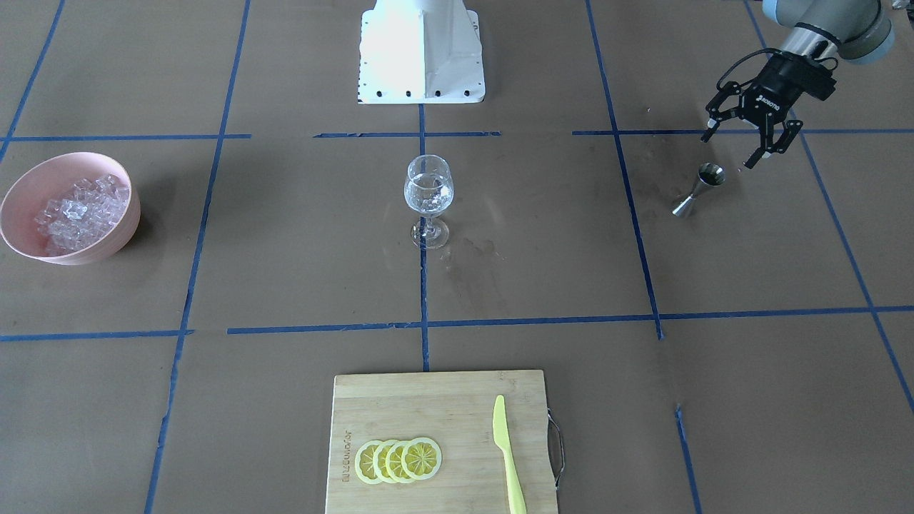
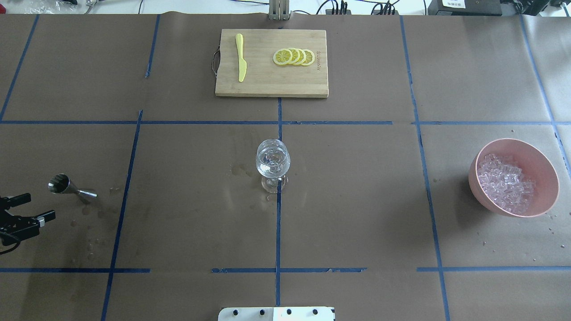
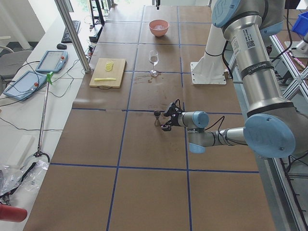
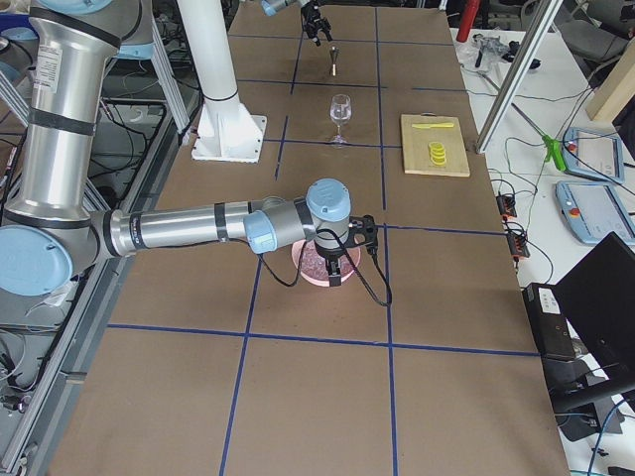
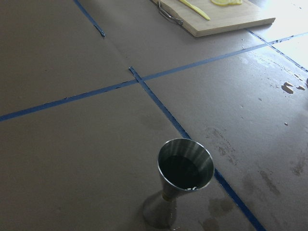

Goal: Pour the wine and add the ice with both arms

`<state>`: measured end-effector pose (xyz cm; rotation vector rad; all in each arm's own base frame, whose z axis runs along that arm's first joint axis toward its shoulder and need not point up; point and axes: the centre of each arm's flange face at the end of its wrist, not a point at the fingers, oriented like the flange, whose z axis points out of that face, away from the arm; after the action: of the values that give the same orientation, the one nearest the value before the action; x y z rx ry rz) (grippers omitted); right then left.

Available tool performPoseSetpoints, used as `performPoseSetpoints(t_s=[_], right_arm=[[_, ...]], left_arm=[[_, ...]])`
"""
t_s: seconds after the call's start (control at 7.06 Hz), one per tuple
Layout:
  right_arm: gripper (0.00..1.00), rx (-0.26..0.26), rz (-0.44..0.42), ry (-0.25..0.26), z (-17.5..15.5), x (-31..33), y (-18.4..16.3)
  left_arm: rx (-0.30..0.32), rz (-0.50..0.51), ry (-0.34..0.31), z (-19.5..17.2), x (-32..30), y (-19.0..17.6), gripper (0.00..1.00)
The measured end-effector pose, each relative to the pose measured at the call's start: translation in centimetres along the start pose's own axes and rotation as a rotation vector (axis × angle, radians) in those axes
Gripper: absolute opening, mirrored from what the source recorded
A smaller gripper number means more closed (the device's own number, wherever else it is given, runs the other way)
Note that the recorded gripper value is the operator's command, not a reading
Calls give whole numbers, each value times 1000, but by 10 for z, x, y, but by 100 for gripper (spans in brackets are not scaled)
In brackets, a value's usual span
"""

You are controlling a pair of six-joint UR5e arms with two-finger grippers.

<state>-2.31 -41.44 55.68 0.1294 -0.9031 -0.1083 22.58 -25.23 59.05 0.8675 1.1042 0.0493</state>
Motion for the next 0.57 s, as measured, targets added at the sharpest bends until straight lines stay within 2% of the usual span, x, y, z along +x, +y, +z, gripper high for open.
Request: performPoseSetpoints(t_s=[0.28, 0.57], right_arm=[[100, 0, -2, 2, 1, 1, 0], [100, -1, 1, 2, 1, 2, 1]], left_arm=[[156, -110, -91, 8, 22, 20, 99], [273, -124, -154, 12, 29, 29, 99]])
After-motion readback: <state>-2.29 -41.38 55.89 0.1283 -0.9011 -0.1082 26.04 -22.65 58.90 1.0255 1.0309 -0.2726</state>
